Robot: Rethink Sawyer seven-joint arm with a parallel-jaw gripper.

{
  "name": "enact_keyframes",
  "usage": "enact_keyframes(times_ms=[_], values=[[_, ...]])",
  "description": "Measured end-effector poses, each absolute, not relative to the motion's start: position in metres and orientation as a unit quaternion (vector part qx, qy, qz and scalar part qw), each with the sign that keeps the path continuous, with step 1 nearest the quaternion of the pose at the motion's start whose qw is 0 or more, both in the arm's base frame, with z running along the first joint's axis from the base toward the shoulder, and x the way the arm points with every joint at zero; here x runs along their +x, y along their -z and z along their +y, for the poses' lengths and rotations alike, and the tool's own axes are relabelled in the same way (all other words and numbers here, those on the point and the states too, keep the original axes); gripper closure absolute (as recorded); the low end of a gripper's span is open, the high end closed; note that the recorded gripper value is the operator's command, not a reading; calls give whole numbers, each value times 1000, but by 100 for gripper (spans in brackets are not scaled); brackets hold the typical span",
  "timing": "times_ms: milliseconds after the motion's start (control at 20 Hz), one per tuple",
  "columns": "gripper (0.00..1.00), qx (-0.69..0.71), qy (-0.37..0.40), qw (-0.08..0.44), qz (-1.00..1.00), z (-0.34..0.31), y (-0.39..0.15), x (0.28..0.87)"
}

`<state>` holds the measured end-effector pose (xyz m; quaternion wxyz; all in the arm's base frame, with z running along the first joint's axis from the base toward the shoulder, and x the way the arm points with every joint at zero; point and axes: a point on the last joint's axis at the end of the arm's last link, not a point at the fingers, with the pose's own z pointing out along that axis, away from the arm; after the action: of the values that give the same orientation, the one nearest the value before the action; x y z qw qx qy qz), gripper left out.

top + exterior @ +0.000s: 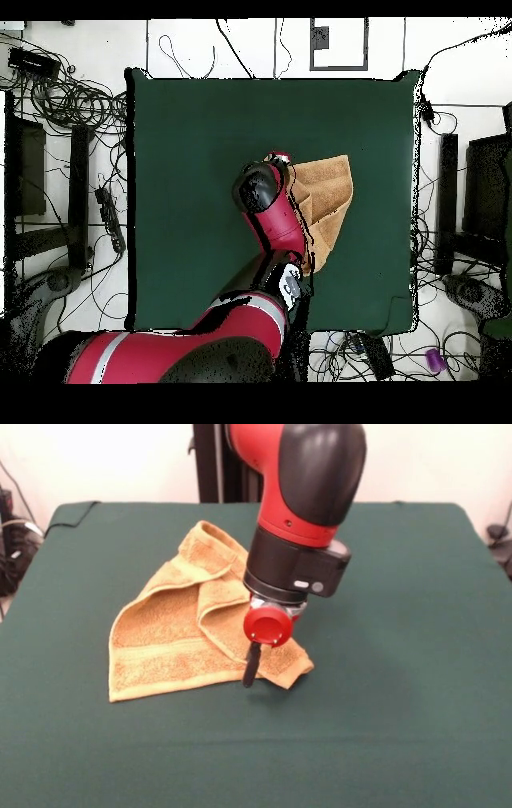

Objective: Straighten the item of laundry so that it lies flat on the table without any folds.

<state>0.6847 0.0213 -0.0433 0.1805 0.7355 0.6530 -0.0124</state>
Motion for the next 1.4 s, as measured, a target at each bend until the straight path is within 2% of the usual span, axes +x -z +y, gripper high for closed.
enact_keyframes(times_ms=[950,1100,1400], values=[[0,731,14,176,659,23,40,683],[0,722,14,160,673,31,33,678],[0,697,2,76,713,61,-12,650]])
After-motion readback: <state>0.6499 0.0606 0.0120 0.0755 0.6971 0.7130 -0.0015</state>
